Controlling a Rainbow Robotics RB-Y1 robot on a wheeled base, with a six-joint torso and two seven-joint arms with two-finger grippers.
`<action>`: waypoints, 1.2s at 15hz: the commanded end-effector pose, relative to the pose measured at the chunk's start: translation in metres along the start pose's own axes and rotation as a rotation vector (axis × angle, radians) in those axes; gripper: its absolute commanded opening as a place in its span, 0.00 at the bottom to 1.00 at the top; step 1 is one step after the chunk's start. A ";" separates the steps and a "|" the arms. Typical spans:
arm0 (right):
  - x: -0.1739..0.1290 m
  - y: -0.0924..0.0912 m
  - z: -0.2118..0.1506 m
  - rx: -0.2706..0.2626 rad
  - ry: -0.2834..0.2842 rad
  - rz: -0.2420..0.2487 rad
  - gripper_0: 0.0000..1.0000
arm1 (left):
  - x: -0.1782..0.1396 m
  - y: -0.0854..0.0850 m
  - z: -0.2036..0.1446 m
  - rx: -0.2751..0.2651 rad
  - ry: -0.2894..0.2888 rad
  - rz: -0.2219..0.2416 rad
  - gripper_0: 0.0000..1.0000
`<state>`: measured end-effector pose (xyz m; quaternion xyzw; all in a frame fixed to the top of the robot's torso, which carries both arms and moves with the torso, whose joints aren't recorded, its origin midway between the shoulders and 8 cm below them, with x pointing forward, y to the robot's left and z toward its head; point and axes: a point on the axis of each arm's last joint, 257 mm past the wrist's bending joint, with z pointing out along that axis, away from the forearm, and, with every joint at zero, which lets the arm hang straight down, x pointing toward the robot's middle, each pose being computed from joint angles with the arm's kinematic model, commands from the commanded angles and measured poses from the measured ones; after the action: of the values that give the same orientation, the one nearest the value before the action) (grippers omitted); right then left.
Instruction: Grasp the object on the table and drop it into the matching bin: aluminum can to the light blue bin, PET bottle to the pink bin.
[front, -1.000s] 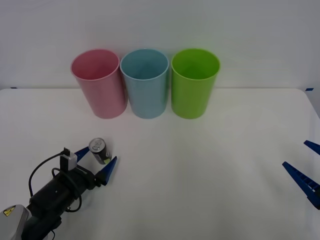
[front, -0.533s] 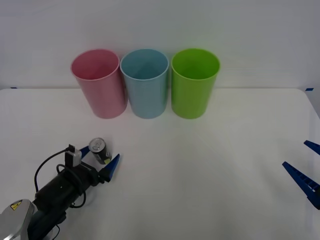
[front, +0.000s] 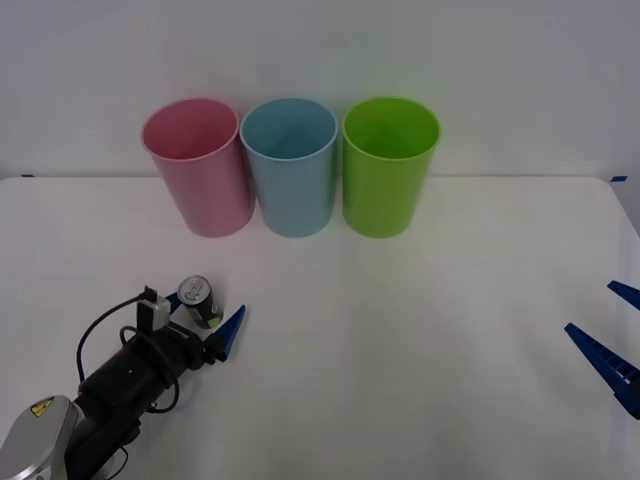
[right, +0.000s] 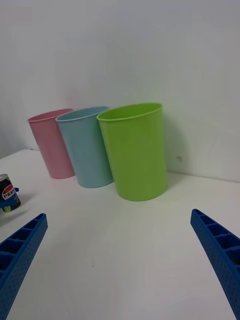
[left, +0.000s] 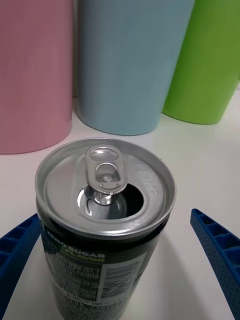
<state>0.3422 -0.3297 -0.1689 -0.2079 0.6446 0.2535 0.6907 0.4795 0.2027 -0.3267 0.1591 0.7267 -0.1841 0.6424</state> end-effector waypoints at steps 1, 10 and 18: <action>0.000 0.000 0.000 0.000 0.000 0.000 1.00 | 0.000 0.001 -0.001 -0.002 -0.001 -0.001 0.25; 0.000 0.000 0.000 0.000 0.000 0.000 1.00 | -0.002 0.005 -0.004 -0.008 -0.007 0.003 0.00; 0.000 0.000 0.000 0.000 0.000 0.000 1.00 | -0.025 0.017 -0.031 -0.022 -0.059 0.018 0.00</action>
<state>0.3423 -0.3297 -0.1689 -0.2079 0.6446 0.2534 0.6907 0.4658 0.2303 -0.3034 0.1531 0.7103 -0.1761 0.6640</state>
